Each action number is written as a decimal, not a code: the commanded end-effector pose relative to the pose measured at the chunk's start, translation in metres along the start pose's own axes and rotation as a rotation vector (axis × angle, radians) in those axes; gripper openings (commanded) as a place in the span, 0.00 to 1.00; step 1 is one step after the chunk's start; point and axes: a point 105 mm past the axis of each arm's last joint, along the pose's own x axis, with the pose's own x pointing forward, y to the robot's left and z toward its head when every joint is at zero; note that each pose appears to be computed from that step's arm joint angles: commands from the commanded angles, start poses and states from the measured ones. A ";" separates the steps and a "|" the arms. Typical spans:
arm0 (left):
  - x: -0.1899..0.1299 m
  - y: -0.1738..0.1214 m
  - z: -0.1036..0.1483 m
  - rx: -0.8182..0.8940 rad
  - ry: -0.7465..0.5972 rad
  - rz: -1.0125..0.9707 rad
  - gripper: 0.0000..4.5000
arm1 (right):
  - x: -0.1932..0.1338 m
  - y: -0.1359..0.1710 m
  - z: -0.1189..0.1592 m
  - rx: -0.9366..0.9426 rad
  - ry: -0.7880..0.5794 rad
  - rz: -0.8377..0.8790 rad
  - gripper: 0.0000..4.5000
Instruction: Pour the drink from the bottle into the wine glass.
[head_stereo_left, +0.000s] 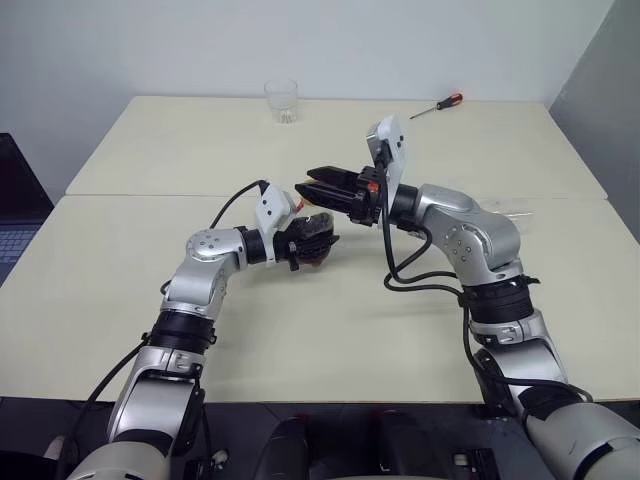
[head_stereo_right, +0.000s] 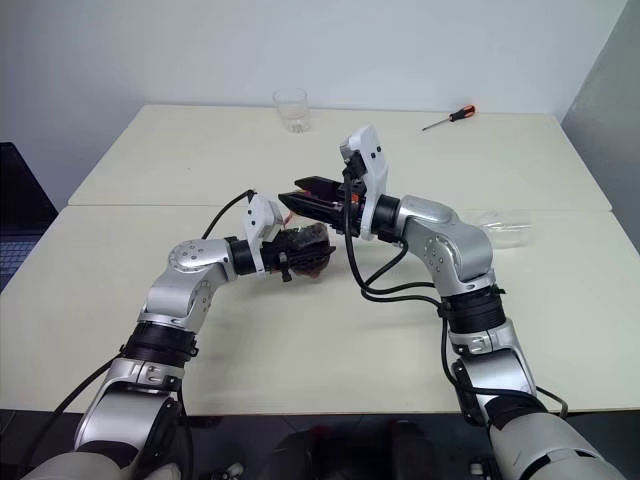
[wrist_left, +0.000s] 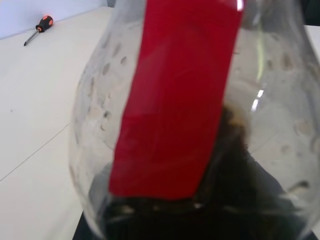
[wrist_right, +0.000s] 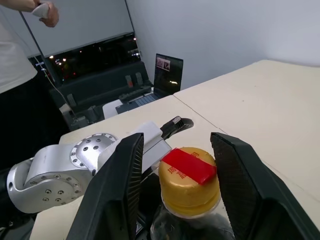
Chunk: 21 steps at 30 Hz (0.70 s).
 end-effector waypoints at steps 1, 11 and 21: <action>0.002 0.003 0.024 0.070 -0.056 -0.003 0.39 | 0.005 0.006 0.004 -0.033 -0.020 0.032 0.50; 0.003 0.002 0.025 0.072 -0.061 -0.005 0.39 | 0.005 -0.002 0.005 -0.034 -0.032 0.000 0.50; 0.003 -0.001 0.024 0.068 -0.063 -0.014 0.39 | 0.005 -0.004 0.009 -0.022 -0.054 -0.002 0.33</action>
